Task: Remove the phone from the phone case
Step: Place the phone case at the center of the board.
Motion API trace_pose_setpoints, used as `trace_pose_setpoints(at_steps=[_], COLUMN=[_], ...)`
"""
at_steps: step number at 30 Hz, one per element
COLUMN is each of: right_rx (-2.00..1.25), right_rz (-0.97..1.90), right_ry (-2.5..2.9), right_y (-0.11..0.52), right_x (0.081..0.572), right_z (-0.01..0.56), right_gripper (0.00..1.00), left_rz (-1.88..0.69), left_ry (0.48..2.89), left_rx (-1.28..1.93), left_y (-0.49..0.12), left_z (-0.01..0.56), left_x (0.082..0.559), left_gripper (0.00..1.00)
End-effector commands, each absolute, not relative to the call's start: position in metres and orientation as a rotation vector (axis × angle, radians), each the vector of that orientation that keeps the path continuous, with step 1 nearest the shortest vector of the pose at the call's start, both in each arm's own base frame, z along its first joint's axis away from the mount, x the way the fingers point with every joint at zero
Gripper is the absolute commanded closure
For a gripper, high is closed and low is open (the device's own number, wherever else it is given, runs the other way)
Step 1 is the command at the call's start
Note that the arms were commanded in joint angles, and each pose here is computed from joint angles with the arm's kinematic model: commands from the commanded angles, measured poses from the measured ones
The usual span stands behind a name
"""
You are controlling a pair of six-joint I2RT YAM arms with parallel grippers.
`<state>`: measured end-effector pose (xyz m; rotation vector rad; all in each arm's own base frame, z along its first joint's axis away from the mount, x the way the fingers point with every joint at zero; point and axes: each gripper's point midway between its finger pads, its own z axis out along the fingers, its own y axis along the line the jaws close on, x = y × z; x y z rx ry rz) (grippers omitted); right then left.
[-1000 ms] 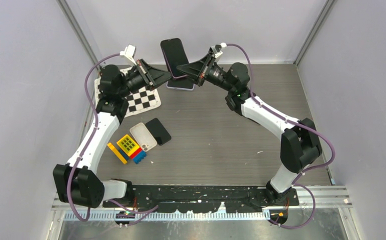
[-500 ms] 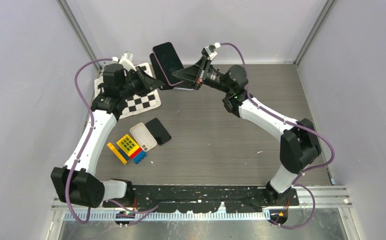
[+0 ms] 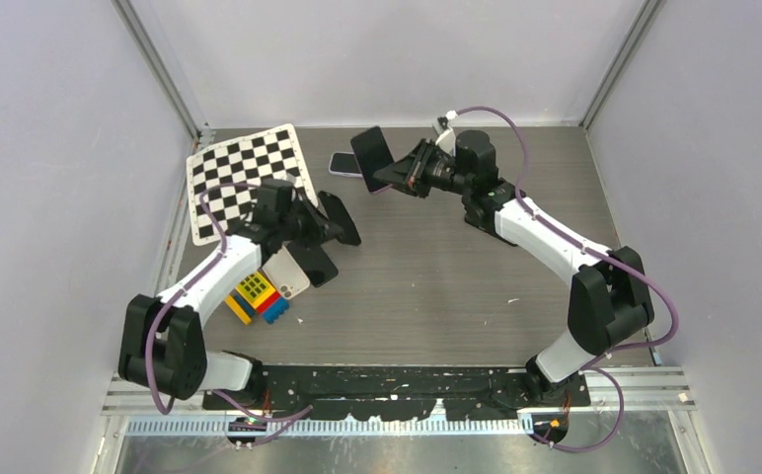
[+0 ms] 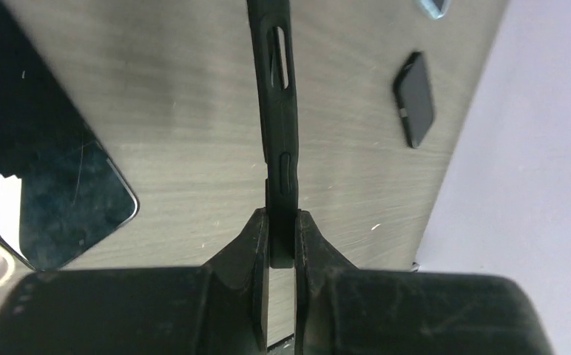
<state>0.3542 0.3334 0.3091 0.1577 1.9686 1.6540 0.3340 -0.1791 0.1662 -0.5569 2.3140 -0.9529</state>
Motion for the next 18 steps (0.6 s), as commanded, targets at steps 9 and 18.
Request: trace_pose_setpoints(at_steps=[9,18], right_rx=[0.105,0.074], right_rz=[1.327,1.308], right_ry=[2.284,2.36], right_y=[0.323,0.328], right_x=[0.356,0.364], right_z=[0.202,0.162], right_gripper=[0.99,0.99], left_rz=[-0.979,-0.935], left_ry=[2.257,2.384], left_rx=[-0.751,-0.788], left_y=[-0.209,-0.212], left_z=[0.118,0.078], left_x=[0.364,0.353], left_gripper=[0.99,0.48])
